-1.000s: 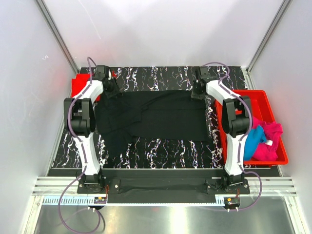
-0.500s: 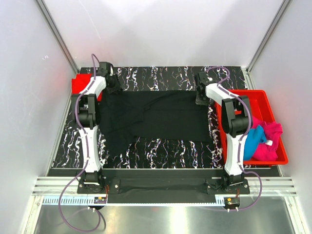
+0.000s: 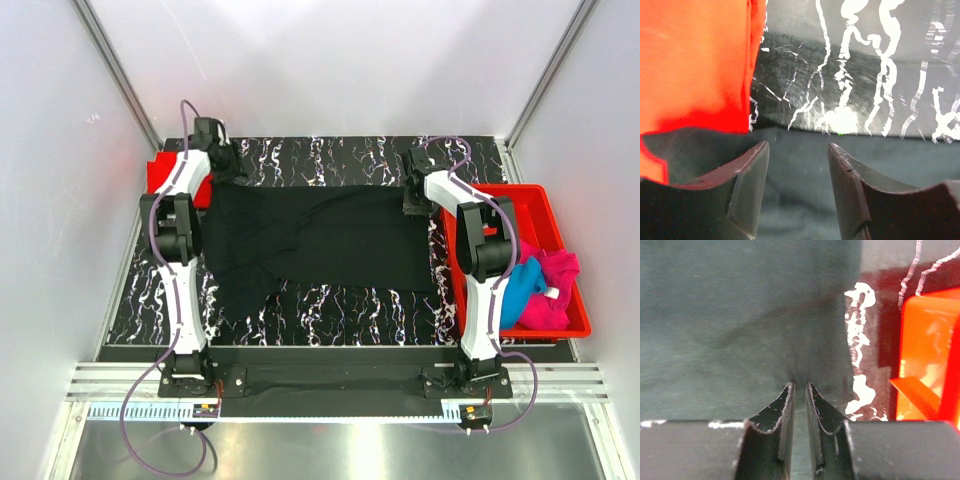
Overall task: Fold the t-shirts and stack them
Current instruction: Fold the tshirt
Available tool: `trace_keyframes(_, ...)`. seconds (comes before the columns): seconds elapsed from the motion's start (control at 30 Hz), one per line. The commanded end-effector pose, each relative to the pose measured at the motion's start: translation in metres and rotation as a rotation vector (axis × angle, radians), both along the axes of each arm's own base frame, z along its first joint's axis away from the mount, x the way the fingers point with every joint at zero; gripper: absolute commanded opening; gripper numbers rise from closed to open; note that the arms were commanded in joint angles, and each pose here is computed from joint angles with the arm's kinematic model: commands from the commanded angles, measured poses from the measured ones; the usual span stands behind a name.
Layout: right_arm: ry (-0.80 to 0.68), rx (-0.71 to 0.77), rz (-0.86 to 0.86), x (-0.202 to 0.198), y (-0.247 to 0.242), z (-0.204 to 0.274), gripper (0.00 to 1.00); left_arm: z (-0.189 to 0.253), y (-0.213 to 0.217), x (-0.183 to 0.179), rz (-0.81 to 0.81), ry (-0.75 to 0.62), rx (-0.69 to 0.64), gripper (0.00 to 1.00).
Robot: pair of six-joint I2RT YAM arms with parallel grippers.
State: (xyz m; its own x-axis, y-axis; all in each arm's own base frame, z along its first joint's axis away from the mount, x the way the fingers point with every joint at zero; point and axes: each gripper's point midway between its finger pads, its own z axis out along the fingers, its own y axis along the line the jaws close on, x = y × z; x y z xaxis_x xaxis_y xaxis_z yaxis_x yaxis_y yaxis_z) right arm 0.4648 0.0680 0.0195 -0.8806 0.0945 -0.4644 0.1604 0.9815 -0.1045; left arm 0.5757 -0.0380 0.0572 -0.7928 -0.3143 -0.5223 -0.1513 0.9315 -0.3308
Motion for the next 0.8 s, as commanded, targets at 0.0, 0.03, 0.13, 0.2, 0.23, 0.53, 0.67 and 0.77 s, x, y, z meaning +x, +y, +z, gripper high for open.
trace_keyframes(0.0,-0.035,0.087,0.061,0.01,0.018,0.026,0.22,0.123,0.01,0.006,-0.071,-0.266,0.09,0.57)
trace_keyframes(0.03,-0.047,0.098,0.067,0.014,0.02,0.03,0.22,0.124,0.015,0.0,-0.073,-0.258,0.124,0.58)
trace_keyframes(0.13,-0.056,0.142,0.095,0.017,0.03,0.036,0.23,0.136,0.038,-0.012,-0.062,-0.271,0.239,0.62)
trace_keyframes(0.2,-0.059,0.168,0.111,0.019,0.035,0.038,0.23,0.136,0.041,-0.016,-0.115,-0.281,0.232,0.63)
trace_keyframes(0.23,-0.063,0.173,0.116,0.02,0.036,0.04,0.24,0.133,0.039,-0.017,-0.142,-0.279,0.226,0.64)
trace_keyframes(0.53,-0.089,0.209,0.143,0.027,0.044,0.052,0.25,0.089,0.049,-0.004,-0.274,-0.257,0.211,0.63)
trace_keyframes(0.67,-0.091,0.21,0.151,0.027,0.045,0.053,0.25,0.073,0.054,0.005,-0.302,-0.223,0.24,0.63)
trace_keyframes(0.77,-0.099,0.208,0.153,0.029,0.044,0.057,0.25,0.063,0.06,0.005,-0.316,-0.198,0.269,0.63)
